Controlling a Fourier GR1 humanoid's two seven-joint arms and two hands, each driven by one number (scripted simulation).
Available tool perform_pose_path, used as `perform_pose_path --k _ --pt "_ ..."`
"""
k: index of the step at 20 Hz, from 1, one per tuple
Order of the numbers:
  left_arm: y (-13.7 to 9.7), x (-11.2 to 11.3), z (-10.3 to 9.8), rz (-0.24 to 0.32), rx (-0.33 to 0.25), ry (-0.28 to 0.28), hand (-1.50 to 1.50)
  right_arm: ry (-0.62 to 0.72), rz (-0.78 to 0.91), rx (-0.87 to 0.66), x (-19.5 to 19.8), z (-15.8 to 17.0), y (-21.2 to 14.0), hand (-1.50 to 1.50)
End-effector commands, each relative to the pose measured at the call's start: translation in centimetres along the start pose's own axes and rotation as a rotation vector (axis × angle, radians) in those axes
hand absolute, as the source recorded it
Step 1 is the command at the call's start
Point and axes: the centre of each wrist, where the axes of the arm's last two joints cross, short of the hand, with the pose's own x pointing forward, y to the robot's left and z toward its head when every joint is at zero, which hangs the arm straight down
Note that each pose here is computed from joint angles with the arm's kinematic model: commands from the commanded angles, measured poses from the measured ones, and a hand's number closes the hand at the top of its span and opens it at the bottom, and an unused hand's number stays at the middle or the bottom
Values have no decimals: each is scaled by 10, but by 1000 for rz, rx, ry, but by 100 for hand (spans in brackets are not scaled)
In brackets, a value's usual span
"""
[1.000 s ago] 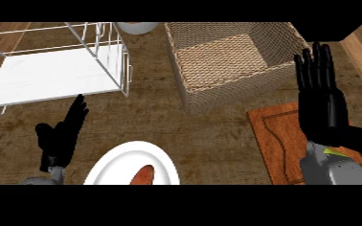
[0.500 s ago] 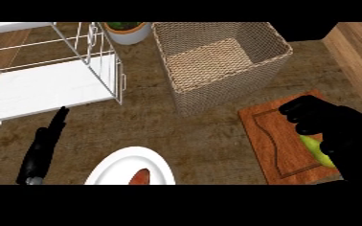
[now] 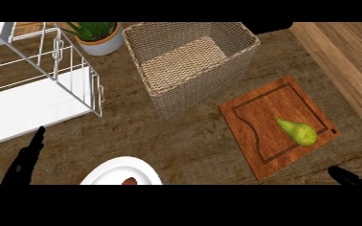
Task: Pick the pear from the cutting board and place it in the basket
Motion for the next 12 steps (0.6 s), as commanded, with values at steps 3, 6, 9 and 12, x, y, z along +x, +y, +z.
perform_pose_path --k 3,6,9,12 --pt "2 6 0 5 12 16 0 128 298 399 18 53 -57 -150" --pt "-3 12 2 5 -18 -1 0 82 324 646 28 65 -76 -150" --pt "-11 32 -12 -10 -14 -17 0 69 356 696 49 91 -91 -150" --pt "-11 40 -11 -26 -39 -41 0 96 426 702 78 122 -106 -150"
